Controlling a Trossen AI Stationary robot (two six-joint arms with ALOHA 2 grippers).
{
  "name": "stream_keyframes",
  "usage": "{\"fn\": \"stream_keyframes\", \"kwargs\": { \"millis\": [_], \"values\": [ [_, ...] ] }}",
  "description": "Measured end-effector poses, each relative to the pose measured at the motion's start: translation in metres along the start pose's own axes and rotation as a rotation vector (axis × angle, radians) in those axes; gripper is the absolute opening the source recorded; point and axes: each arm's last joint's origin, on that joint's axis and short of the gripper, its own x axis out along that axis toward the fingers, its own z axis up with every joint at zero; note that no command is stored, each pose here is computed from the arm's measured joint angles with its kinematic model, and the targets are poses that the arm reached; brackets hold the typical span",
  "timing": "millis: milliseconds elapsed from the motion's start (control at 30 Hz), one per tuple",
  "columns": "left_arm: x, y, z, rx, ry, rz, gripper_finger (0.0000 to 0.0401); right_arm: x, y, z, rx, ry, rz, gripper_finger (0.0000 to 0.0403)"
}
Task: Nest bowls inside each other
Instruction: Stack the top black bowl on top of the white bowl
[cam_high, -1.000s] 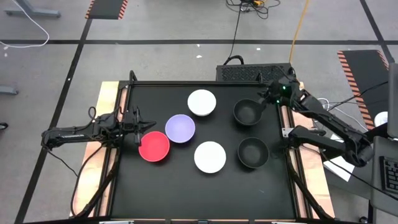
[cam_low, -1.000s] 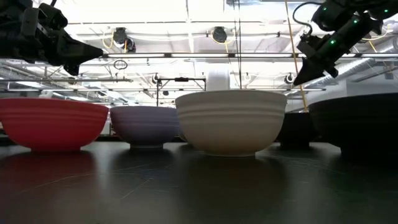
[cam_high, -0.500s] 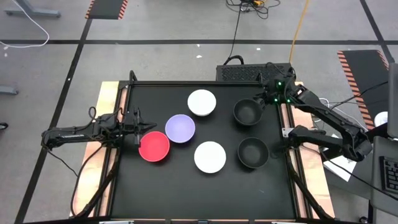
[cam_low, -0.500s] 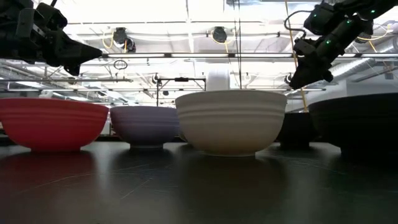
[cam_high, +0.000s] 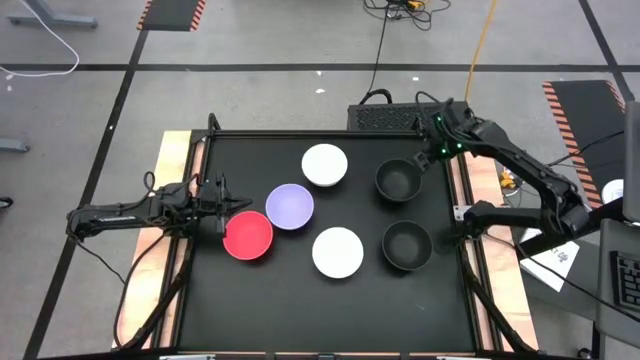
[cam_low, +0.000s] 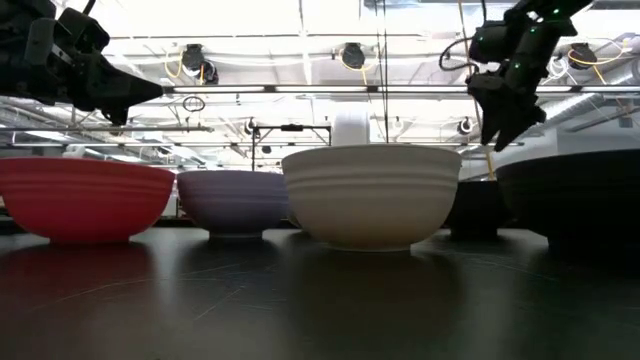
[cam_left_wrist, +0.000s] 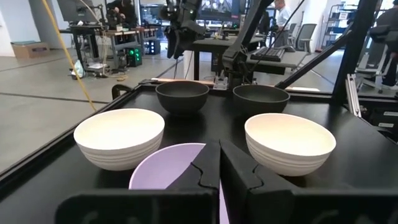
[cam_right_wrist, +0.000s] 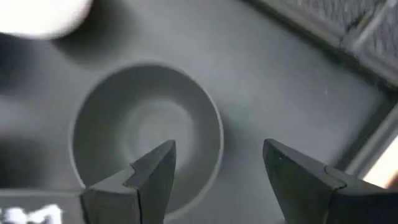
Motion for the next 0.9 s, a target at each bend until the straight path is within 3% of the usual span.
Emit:
{"fn": "stream_keyframes", "kwargs": {
  "millis": [400,900],
  "values": [
    [0.000,0.000,0.000,0.008,0.002,-0.002,0.0003,0.030,-0.007,0.008,0.007,0.166,-0.001,0.0235],
    [0.000,0.000,-0.001,0.009,0.012,-0.002,0.0016,0.057,-0.008,0.013,0.006,0.267,0.007,0.0235]
  ]
}}
